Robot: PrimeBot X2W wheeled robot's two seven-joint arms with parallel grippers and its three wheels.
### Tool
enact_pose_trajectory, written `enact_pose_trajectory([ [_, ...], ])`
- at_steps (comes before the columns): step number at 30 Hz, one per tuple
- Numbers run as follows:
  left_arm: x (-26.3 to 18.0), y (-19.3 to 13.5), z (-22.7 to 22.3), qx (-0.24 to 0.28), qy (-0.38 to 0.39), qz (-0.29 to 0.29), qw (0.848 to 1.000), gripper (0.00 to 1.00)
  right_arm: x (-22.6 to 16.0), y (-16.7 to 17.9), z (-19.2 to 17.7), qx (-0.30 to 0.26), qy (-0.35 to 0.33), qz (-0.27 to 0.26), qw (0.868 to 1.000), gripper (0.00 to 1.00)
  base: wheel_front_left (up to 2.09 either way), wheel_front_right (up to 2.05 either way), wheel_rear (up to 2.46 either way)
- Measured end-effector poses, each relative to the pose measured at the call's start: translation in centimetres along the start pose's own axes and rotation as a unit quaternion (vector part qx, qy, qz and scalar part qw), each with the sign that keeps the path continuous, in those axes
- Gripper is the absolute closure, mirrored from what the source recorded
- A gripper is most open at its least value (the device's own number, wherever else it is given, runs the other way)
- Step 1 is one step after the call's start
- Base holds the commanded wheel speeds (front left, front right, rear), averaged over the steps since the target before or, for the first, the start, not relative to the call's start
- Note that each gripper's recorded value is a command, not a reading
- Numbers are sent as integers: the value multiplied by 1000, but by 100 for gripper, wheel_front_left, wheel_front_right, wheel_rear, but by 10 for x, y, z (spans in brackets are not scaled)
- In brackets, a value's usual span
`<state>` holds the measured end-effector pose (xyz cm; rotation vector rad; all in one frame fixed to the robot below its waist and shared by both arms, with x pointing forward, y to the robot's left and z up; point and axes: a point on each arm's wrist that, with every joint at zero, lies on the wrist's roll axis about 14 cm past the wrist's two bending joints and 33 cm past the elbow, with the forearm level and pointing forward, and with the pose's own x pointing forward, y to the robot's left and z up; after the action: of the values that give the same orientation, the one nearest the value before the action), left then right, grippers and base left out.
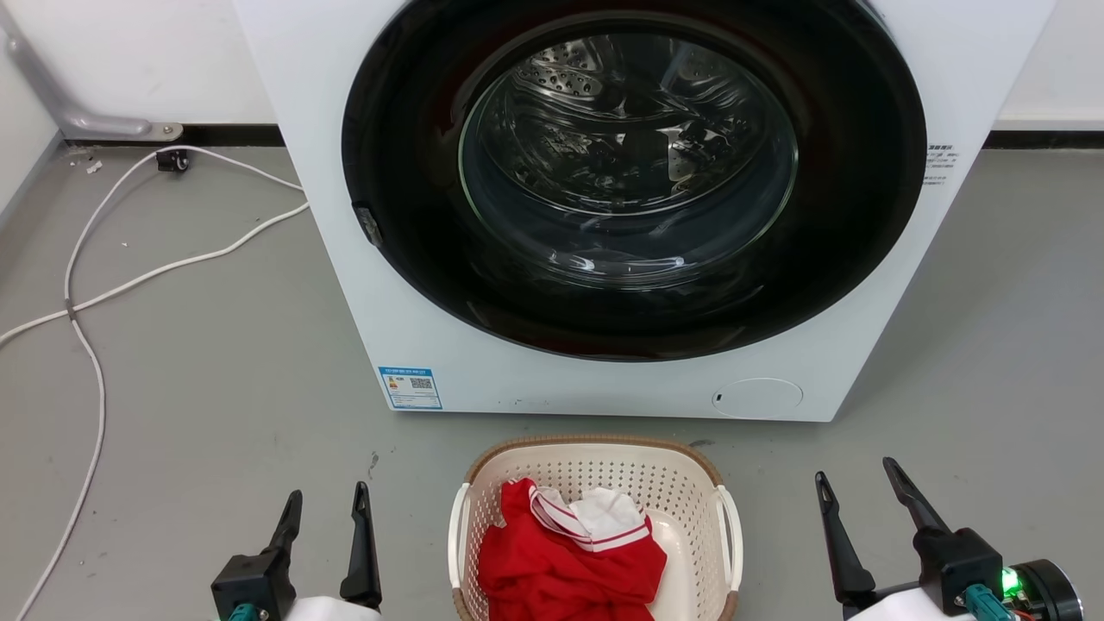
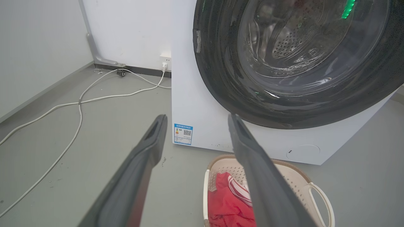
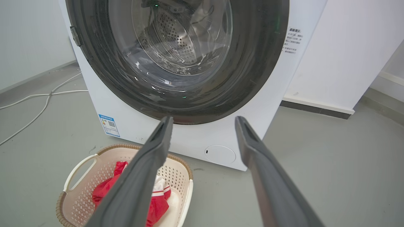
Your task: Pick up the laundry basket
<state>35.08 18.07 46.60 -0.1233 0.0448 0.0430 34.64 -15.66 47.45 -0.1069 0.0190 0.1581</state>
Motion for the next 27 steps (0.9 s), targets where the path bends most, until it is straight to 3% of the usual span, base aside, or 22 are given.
enact_pose_trajectory([
  [13, 28, -4, -24, 1, 42, -21, 999, 0, 24, -1, -5, -8, 9, 6, 1000, 0, 0, 0, 0],
  [27, 81, -7, -97, 41, 177, -68, 981, 0, 73, 20, -92, -38, 155, 70, 985, 0, 0, 0, 0],
])
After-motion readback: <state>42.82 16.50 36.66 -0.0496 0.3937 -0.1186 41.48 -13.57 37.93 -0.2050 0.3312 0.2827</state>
